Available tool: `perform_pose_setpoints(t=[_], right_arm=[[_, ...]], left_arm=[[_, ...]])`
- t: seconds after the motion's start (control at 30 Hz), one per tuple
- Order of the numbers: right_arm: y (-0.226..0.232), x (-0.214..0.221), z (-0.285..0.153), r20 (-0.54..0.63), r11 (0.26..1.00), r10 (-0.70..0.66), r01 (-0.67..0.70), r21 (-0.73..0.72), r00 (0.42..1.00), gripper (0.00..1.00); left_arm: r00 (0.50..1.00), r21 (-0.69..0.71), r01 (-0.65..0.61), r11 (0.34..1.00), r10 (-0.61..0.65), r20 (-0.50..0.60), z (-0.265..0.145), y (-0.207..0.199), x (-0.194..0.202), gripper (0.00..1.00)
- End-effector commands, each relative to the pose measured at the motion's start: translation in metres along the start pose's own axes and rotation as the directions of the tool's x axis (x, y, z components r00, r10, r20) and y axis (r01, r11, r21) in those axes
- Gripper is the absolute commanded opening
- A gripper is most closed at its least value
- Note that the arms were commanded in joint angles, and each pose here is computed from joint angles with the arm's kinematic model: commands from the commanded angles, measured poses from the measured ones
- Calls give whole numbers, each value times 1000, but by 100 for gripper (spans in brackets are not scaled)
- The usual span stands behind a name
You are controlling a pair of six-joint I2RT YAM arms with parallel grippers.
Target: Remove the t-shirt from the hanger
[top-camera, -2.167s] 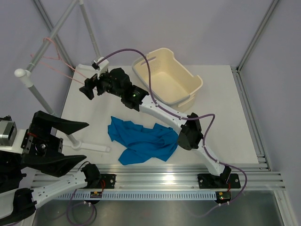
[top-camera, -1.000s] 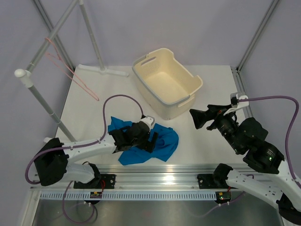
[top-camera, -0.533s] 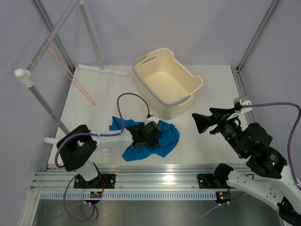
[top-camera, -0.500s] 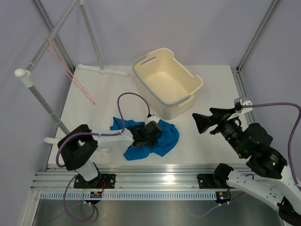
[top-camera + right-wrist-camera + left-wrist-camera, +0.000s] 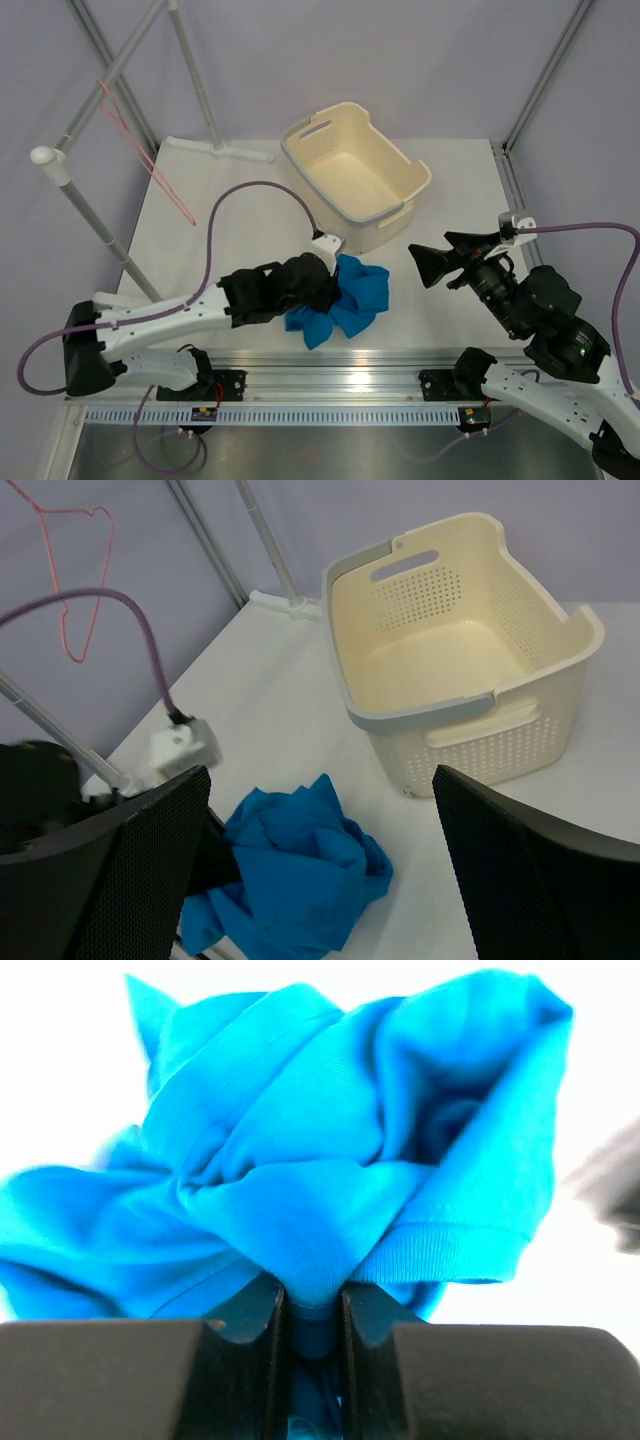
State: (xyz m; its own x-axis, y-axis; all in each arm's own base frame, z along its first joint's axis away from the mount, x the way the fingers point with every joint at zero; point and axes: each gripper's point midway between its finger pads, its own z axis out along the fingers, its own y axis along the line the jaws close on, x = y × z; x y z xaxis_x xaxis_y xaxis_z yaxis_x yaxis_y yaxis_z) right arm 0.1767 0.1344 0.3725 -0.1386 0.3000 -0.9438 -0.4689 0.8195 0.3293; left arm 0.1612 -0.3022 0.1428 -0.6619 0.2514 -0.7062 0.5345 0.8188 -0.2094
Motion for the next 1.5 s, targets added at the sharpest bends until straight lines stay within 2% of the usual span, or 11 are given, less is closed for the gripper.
perform_pose_setpoints(t=[0.0, 0.17, 0.3, 0.37, 0.4, 0.57, 0.67, 0.9, 1.07, 1.3, 1.47], right_arm=[[5, -4, 0, 26, 1000, 5, -4, -30, 1000, 99], [3, -2, -3, 46, 999, 10, -8, -39, 999, 100], [4, -3, -7, 77, 998, 34, -29, -58, 996, 99], [4, -4, -7, 92, 997, 42, -36, -63, 995, 99], [3, -5, -8, 98, 997, 45, -39, -62, 994, 100], [-4, -5, -17, 132, 996, 72, -65, -58, 989, 99], [-12, -3, -18, 157, 997, 79, -75, -29, 984, 100], [-10, 5, -15, 138, 997, 73, -69, -37, 988, 100], [1, 10, -11, 87, 995, 60, -52, -84, 994, 100], [4, 15, -10, 68, 994, 58, -52, -92, 996, 99], [1, 12, -14, 84, 994, 62, -55, -90, 994, 99]], left_arm=[[957, 250, -9, 968, -65, 284, -84, -55, -109, 0], [848, 249, -42, 968, -97, 522, -161, -60, -201, 0], [708, 226, -68, 972, -113, 697, -231, -65, -282, 0], [673, 137, -60, 989, -61, 737, -228, -61, -307, 0], [625, 130, -37, 991, -79, 777, -247, -54, -330, 0], [607, 105, 3, 994, -86, 790, -206, -32, -376, 0], [628, 125, 50, 991, -128, 768, -164, -12, -391, 0], [644, 126, -6, 992, -92, 760, -85, 17, -421, 0], [705, 147, 32, 989, -127, 698, -18, 47, -416, 0], [683, 208, -69, 976, -105, 722, 1, 47, -407, 0], [691, 213, -6, 977, -150, 707, 14, 57, -392, 0]])
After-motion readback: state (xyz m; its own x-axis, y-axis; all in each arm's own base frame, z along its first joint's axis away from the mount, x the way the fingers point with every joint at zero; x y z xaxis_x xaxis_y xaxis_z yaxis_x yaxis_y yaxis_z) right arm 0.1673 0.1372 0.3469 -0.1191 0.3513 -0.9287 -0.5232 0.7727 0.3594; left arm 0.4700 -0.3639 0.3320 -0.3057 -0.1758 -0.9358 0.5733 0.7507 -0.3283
